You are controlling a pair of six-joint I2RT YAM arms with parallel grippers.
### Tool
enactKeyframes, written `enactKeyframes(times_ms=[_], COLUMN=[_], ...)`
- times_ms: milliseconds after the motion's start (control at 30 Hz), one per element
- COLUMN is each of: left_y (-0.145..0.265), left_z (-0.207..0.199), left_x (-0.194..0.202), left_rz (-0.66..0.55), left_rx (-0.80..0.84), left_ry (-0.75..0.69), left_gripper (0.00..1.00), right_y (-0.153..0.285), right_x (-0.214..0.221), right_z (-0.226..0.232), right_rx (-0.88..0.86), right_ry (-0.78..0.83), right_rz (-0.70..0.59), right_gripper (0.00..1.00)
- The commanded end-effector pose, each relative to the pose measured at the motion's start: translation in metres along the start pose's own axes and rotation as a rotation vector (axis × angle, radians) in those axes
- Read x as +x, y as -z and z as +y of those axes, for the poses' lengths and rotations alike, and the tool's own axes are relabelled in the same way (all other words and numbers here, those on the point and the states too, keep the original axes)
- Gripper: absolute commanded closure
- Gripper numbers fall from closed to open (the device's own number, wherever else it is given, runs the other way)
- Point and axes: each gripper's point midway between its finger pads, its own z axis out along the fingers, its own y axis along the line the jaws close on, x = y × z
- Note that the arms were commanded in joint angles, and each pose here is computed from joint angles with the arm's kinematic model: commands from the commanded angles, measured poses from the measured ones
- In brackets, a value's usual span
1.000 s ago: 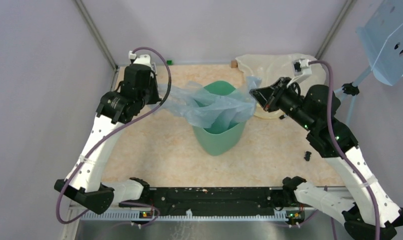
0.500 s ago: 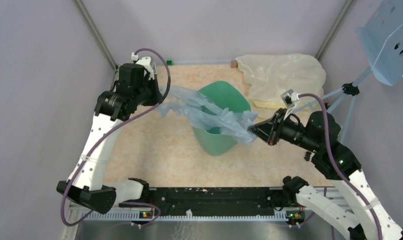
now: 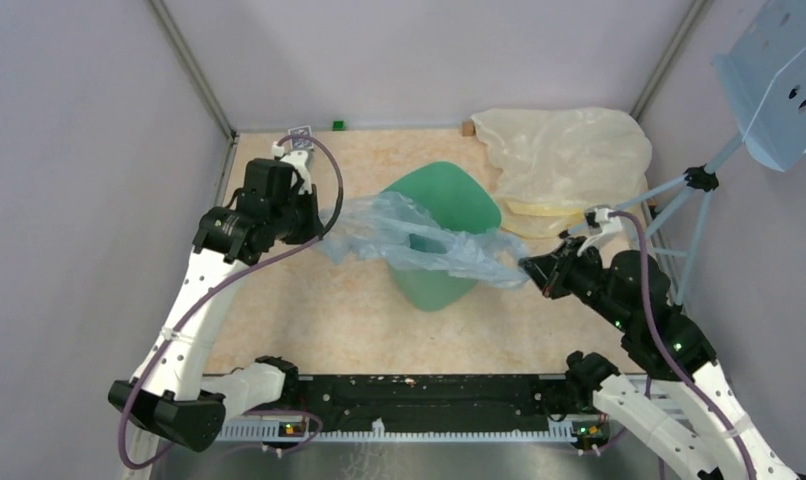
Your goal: Put the trash bags into the trash bin
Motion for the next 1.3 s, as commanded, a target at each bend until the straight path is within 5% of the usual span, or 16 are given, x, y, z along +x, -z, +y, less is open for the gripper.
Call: enactKeyframes(times_ms=[0, 167, 333, 633, 933, 1067, 1267], left_y=[-0.009, -0.016, -0.003, 0.024, 0.035, 0.041, 0.053], left_z=[0.024, 0.011, -0.014, -0.022, -0.036, -0.045, -0.063], left_x=[0.005, 0.002, -0.019, -0.04, -0.037, -0.035, -0.035], left_rz=[0.004, 0.002, -0.084, -0.177, -0.198, -0.195, -0.214], left_rx=[-0.107, -0.021, 0.106, 0.142, 0.234, 0.289, 0.395], left_ry=[-0.007, 0.003, 0.005, -0.041, -0.112, -0.125, -0.153], left_gripper=[1.0, 1.0, 0.94, 1.0, 1.0, 1.0, 1.0], right_y=[0.025, 0.041, 0.038, 0.037, 0.043, 0.036, -0.007], right_x=[-0.054, -0.073, -0.07, -0.114, -0.154, -0.158, -0.141], right_z=[-0.028, 0.022, 0.047, 0.055, 0.095, 0.104, 0.115], right_rx=[0.177, -0.116, -0.227, -0.114, -0.227, -0.27, -0.363], right_ry=[-0.022, 0.091, 0.205, 0.467, 0.57, 0.557, 0.562], right_rz=[-0.305, -0.448, -0.374, -0.271, -0.345, -0.348, -0.143], right_gripper=[1.0, 1.0, 0.57, 0.27, 0.36, 0.31, 0.31])
